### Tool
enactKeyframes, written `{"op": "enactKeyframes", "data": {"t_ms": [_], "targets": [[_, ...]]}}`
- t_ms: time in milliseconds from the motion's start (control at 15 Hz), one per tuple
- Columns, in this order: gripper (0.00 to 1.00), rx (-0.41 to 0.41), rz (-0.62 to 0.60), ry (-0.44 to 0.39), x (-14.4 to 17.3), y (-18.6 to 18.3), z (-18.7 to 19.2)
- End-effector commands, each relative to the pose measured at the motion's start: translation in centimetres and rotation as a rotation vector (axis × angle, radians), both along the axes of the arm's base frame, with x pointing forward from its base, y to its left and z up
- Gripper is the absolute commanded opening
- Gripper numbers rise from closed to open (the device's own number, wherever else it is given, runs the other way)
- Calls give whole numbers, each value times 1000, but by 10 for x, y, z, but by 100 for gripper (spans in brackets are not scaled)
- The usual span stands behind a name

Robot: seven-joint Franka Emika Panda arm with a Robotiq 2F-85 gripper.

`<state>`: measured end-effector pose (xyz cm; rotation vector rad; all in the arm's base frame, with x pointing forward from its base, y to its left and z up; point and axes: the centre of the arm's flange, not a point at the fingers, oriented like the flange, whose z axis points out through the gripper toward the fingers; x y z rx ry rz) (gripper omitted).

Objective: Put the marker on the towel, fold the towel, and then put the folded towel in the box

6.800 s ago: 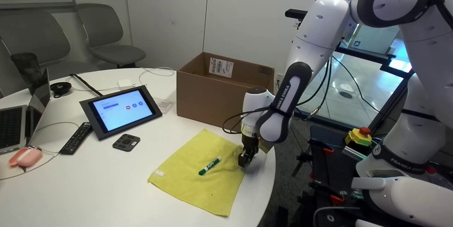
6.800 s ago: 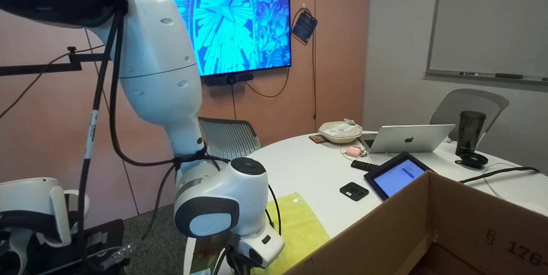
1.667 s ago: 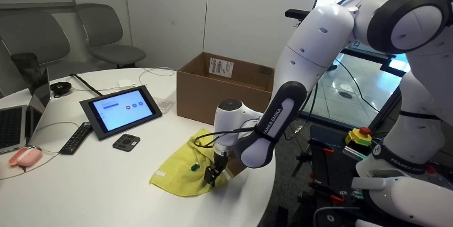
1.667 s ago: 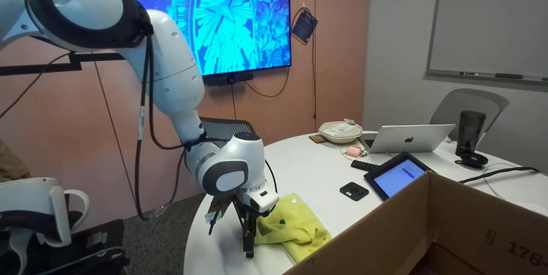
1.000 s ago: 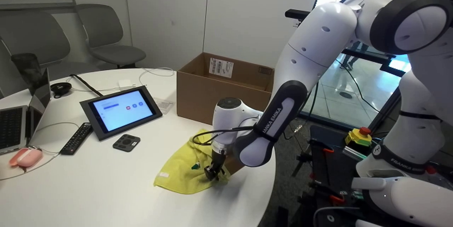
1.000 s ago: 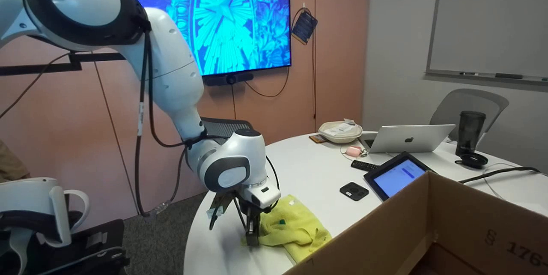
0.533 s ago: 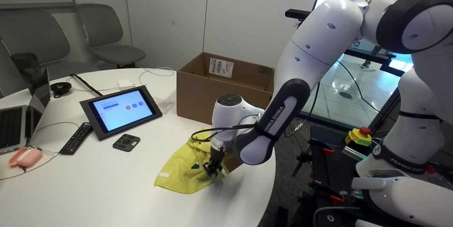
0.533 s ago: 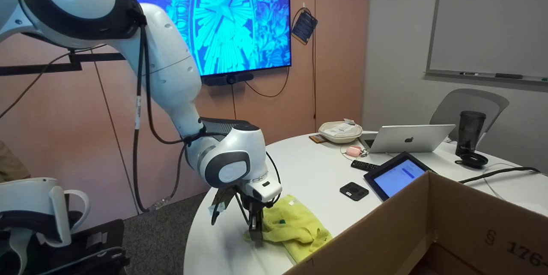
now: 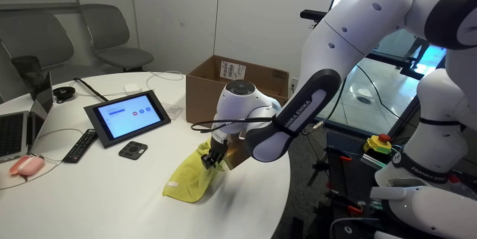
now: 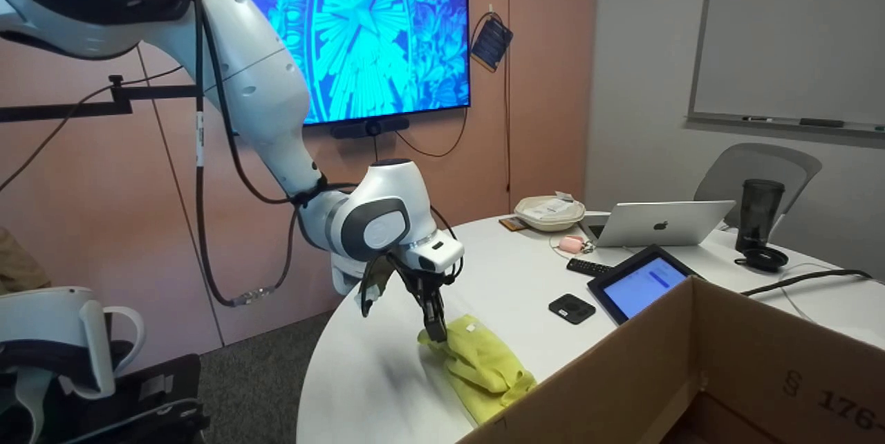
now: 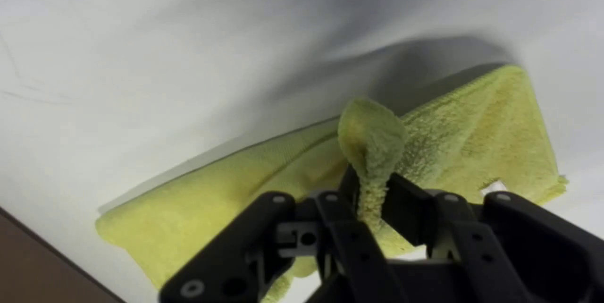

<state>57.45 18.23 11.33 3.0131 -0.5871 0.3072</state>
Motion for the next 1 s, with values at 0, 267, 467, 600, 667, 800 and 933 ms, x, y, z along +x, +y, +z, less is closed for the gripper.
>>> {"op": "enactKeyframes", "data": {"t_ms": [0, 267, 467, 600, 667, 800, 933], "targets": [[7, -9, 48, -41, 26, 28, 5], [4, 30, 91, -23, 54, 63, -12], [4, 59, 90, -20, 71, 81, -20], [4, 76, 92, -39, 84, 95, -19], [4, 64, 91, -50, 91, 102, -21], [4, 46, 108, -41, 102, 114, -27], [5, 53, 124, -14, 106, 120, -34]]}}
